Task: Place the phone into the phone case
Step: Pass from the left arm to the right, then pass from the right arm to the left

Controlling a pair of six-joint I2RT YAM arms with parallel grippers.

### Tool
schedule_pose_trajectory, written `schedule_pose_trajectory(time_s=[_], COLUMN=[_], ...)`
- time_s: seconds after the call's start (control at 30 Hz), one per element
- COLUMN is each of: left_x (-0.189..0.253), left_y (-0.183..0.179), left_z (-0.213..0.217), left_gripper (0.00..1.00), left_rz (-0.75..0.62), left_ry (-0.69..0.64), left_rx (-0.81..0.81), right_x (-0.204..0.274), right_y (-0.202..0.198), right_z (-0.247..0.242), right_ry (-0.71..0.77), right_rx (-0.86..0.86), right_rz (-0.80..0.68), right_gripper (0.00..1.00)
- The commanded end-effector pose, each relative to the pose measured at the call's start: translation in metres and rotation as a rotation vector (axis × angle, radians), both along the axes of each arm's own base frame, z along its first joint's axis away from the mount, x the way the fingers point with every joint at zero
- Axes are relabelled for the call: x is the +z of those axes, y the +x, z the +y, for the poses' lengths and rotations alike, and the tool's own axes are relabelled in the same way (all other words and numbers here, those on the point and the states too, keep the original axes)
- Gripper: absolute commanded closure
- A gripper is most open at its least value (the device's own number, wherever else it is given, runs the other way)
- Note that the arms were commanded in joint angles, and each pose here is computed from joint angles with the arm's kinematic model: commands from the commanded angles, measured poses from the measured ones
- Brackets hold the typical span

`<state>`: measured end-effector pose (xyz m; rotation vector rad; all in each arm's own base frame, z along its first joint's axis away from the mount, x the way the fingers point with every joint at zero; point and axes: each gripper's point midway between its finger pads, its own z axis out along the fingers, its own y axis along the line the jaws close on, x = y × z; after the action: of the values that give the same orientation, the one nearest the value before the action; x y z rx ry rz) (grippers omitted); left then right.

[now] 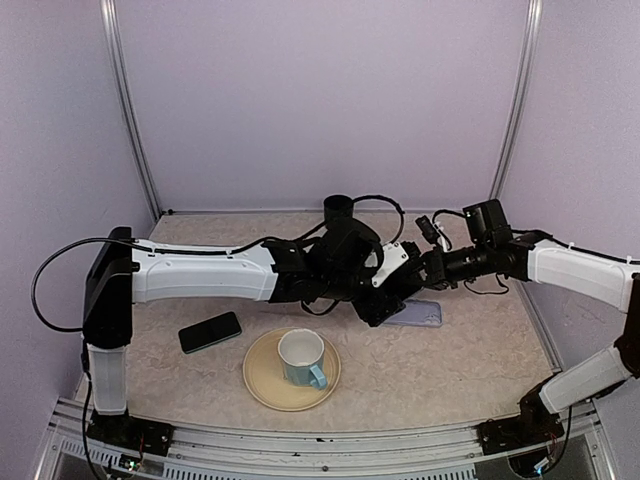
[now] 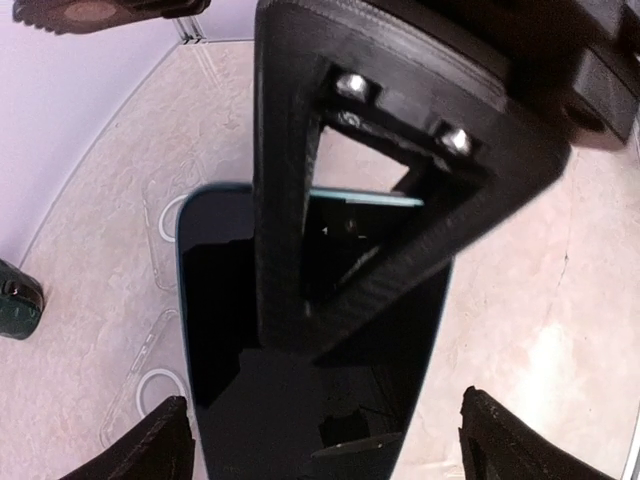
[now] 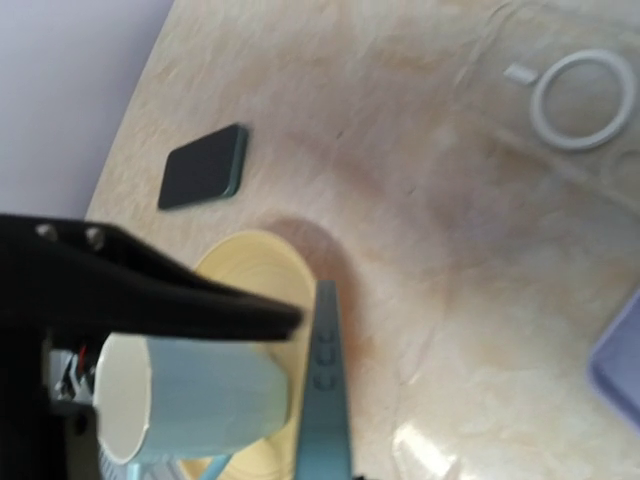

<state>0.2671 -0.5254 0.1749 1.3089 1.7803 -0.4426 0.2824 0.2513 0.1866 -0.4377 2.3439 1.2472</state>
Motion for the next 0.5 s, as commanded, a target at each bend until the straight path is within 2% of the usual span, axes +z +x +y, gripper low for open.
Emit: schedule_pose_trajectory(time_s=[0.0, 0.23, 0.47], left_x=[0.04, 0.047, 0.058], left_y=[0.002, 0.005, 0.01], left_z=[0.005, 0.009, 0.014], left_gripper=[0.07, 0.01, 0.01], left_rz=[0.013, 0.035, 0.058], left_ry=[-0.121, -0.15, -0.196], left_rx=[0.005, 0.019, 0.051], right_x=[0.031, 0.04, 0.053], right_y=[0.013, 0.018, 0.024], right_z=[-0.01, -0.032, -0.051], right_ry=[0.031, 0.031, 0.031], right_rx=[-0.041, -0.104, -0.158], right_rz=[-0.111, -0.158, -0.209], right_gripper=[1.0, 1.0, 1.0])
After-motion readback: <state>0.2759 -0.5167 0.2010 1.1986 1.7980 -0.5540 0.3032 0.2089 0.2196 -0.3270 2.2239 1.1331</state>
